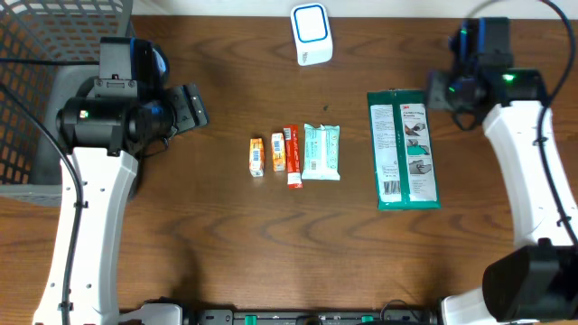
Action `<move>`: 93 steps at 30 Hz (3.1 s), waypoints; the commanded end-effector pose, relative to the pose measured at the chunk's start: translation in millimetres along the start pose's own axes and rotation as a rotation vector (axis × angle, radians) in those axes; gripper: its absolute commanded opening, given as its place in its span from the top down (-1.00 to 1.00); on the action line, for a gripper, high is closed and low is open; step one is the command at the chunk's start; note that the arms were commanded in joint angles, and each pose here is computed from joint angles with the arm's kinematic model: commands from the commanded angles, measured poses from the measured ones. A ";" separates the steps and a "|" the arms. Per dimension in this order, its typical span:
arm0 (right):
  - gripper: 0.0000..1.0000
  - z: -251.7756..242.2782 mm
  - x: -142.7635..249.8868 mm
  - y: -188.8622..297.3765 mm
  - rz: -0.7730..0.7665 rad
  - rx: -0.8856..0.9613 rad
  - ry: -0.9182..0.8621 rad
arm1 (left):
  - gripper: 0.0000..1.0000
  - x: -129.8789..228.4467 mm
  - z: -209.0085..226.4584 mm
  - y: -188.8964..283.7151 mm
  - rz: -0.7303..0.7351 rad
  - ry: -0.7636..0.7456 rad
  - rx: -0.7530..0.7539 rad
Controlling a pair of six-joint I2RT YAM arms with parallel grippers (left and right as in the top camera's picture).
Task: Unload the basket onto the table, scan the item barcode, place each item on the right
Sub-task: 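Carry the jar away to the right side of the table, then move the right gripper left over the light-green wipe pack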
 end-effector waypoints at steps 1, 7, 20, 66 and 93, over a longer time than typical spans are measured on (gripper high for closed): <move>0.98 -35.8 0.9 -11.0 0.036 0.083 -0.050 | -0.70 -1.8 -0.9 0.3 -0.001 -0.006 0.002; 0.98 -95.8 28.1 -46.6 0.165 0.146 -0.209 | -0.70 -1.9 -0.9 0.3 -0.001 -0.006 0.002; 0.97 -163.3 83.4 -110.9 0.170 0.125 -0.451 | -0.70 -1.8 -0.9 0.3 -0.001 -0.006 0.002; -0.98 -9.4 94.1 -41.5 0.143 -0.263 -0.109 | -0.70 -1.9 -0.9 0.3 -0.001 -0.006 0.002; -0.98 195.4 175.7 -104.5 -0.017 -0.296 0.515 | -0.70 -1.8 -0.9 0.3 -0.001 -0.006 0.002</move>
Point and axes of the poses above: each gripper's point midway between its finger pads, its own y axis back along the fingers, its own z axis along the line the jaws close on, x = y × z, the point moved 4 cm from there along y, back along the fingers, and after that the axes turned 7 degrees about -y, right-handed, at the moved point
